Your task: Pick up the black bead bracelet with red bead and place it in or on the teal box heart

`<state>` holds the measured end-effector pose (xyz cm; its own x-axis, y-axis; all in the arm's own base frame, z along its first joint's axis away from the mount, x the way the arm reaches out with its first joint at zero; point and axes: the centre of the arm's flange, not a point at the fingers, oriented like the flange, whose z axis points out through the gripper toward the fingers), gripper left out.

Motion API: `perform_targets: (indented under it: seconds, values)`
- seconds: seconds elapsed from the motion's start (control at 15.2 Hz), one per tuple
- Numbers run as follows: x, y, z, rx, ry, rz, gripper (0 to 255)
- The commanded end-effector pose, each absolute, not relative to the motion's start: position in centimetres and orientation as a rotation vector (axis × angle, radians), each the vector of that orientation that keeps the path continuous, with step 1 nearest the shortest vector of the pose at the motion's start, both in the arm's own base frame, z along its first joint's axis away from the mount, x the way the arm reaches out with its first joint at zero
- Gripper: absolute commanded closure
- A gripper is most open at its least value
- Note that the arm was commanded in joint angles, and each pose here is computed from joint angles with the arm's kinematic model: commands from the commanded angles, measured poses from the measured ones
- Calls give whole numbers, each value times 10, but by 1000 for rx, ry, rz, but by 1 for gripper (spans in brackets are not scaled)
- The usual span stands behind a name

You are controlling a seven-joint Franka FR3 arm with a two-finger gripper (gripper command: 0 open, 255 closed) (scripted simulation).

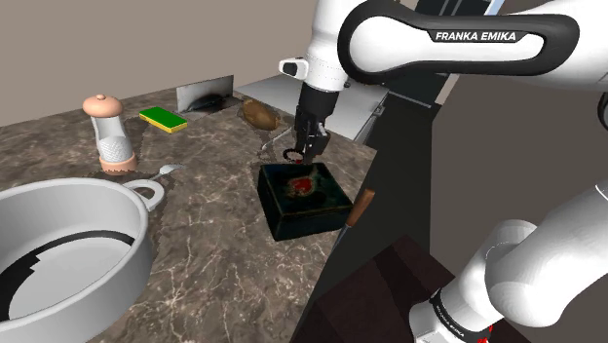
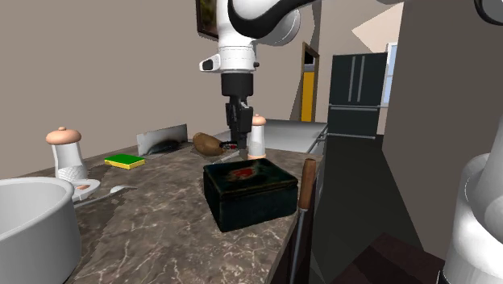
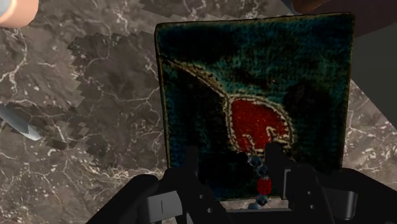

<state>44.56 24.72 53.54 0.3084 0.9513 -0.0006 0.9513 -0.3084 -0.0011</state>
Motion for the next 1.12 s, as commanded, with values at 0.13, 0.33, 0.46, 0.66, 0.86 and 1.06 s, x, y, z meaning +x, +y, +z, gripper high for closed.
perform_targets:
  seconds: [0.13, 0.33, 0.46, 0.66, 0.86, 1.06]
  values:
    - [445, 246, 514, -2540, -1847, 1, 255]
    - [445, 246, 498, -2540, -1847, 1, 255]
    - [445, 246, 487, -2540, -1847, 1, 255]
    - [445, 246, 483, -2540, -1847, 1, 255]
    - [445, 246, 483, -2540, -1847, 1, 255]
    - [445, 246, 483, -2540, -1847, 2, 0]
